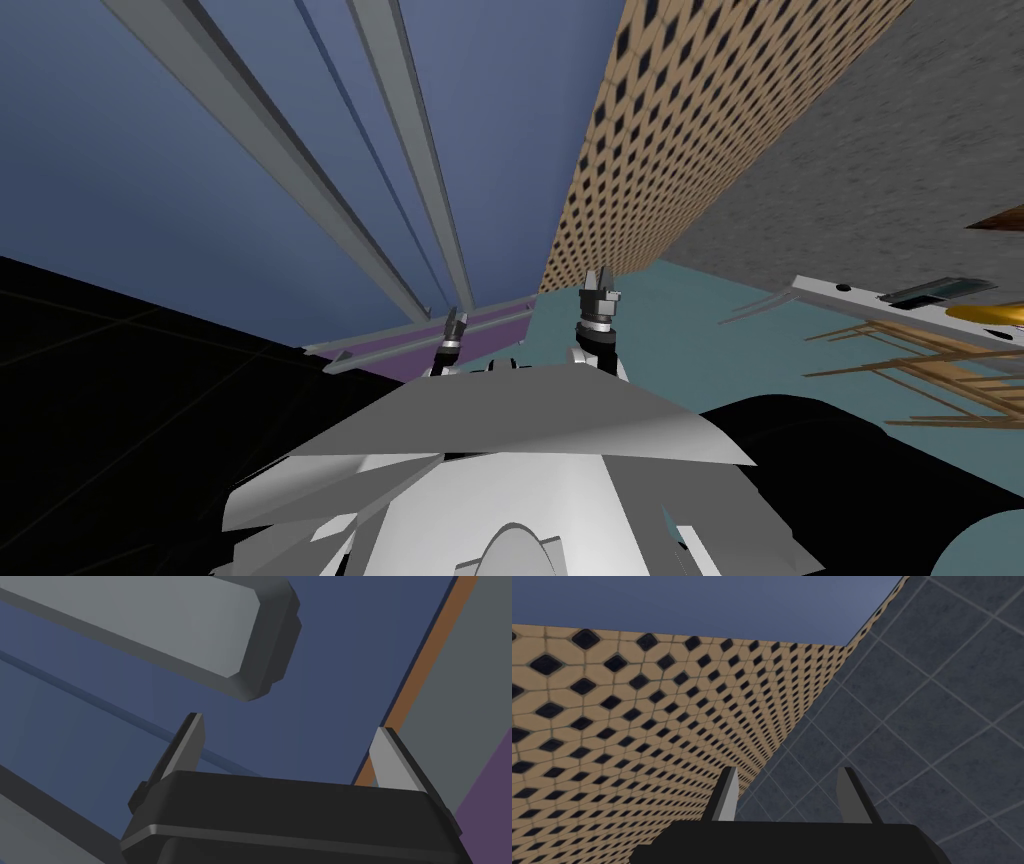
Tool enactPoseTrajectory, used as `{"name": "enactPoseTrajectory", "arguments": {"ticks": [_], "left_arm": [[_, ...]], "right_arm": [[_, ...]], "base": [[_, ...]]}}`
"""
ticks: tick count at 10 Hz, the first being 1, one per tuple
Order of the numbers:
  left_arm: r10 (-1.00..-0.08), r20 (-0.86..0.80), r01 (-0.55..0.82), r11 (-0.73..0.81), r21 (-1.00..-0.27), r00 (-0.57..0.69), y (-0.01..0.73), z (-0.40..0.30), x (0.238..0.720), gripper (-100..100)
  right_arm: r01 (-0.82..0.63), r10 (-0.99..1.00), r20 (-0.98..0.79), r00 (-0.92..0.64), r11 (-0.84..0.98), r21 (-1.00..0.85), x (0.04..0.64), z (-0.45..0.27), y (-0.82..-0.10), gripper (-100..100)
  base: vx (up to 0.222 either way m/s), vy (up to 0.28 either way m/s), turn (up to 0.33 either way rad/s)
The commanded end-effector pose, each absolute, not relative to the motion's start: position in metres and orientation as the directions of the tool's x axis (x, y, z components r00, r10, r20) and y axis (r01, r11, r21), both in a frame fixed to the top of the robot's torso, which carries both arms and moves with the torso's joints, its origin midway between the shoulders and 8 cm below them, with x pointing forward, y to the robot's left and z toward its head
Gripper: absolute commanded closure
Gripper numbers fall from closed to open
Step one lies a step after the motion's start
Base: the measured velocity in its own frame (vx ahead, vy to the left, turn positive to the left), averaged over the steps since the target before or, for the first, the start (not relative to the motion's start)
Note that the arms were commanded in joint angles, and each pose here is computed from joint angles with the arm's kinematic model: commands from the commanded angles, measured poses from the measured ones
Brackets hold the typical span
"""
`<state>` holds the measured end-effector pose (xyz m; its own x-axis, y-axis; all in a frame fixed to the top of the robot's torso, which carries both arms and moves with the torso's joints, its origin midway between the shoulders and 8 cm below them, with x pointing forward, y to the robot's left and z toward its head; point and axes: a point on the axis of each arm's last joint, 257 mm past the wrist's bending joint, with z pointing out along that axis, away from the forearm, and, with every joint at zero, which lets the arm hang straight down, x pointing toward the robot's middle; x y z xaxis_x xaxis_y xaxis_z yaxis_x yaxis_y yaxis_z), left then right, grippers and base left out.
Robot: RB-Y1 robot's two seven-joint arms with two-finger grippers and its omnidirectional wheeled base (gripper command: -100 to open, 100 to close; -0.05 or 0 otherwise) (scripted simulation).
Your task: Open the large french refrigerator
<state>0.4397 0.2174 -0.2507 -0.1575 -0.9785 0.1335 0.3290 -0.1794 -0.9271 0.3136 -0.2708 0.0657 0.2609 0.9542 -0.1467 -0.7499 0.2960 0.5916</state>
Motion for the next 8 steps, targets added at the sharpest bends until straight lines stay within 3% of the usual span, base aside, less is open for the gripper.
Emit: {"name": "enactPoseTrajectory", "arguments": {"ticks": [1, 8], "left_arm": [[-0.961, 0.201, 0.313, -0.253, -0.916, -0.189, 0.208, -0.247, 0.449, -100], [-0.892, 0.359, 0.223, -0.422, -0.878, -0.274, 0.179, -0.239, 0.471, -100]], "right_arm": [[-0.75, 0.954, -0.147, 0.261, 0.296, 0.592, 0.314, 0.066, -0.271, 0], [-0.75, 0.954, -0.147, 0.261, 0.296, 0.592, 0.314, 0.066, -0.271, 0]], "base": [[-0.022, 0.089, -0.075], [-0.045, 0.095, -0.083]]}}
